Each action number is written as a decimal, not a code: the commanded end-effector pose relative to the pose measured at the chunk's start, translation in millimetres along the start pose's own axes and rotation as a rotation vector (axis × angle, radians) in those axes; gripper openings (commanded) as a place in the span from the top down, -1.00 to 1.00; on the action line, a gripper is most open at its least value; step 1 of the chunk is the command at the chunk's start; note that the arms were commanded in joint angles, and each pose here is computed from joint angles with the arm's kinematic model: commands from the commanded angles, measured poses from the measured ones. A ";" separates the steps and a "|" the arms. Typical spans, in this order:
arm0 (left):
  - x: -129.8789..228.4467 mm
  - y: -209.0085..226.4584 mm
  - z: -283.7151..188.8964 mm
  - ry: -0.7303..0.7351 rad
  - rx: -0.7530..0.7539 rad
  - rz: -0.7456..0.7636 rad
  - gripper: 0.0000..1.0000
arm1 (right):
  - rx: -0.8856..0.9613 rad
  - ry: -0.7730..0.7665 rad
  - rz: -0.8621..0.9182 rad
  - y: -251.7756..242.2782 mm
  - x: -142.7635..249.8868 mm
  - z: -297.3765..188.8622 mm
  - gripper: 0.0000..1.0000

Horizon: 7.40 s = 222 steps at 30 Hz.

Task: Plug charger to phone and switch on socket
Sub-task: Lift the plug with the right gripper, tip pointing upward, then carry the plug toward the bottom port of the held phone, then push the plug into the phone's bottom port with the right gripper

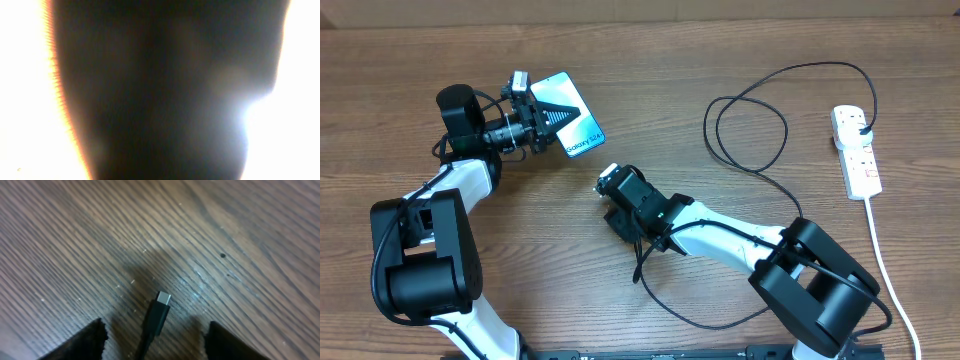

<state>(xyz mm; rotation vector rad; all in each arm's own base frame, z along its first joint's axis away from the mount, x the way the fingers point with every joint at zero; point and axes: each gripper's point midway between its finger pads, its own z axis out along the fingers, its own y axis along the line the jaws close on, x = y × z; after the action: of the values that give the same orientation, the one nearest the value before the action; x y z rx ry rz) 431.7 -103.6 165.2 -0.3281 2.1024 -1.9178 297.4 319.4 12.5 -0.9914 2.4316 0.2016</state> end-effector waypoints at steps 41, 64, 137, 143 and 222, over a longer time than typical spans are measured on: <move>-2.8 -12.2 -2.4 0.019 0.021 0.060 0.92 | -0.023 0.051 0.034 5.1 14.6 14.9 0.70; -1.7 -11.8 -1.7 0.024 0.021 0.053 0.91 | -0.296 -0.010 0.194 1.2 -31.4 -72.2 0.92; 40.3 -47.9 39.7 0.225 0.091 0.041 0.91 | -1.125 -0.148 0.594 -14.4 -96.3 -138.6 0.92; 40.7 -47.6 39.7 0.226 0.092 0.046 0.91 | -1.115 -0.154 0.605 -17.5 -97.6 -137.5 0.92; 73.7 -51.3 55.7 0.371 0.114 0.091 0.91 | -1.001 -0.251 0.667 -45.8 -113.9 -127.6 0.92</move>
<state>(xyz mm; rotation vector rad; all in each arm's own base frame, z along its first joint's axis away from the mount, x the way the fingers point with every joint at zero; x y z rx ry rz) 415.0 -164.0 198.8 -0.1206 2.1122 -2.0624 328.9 317.2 185.1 -0.4404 2.2937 1.8673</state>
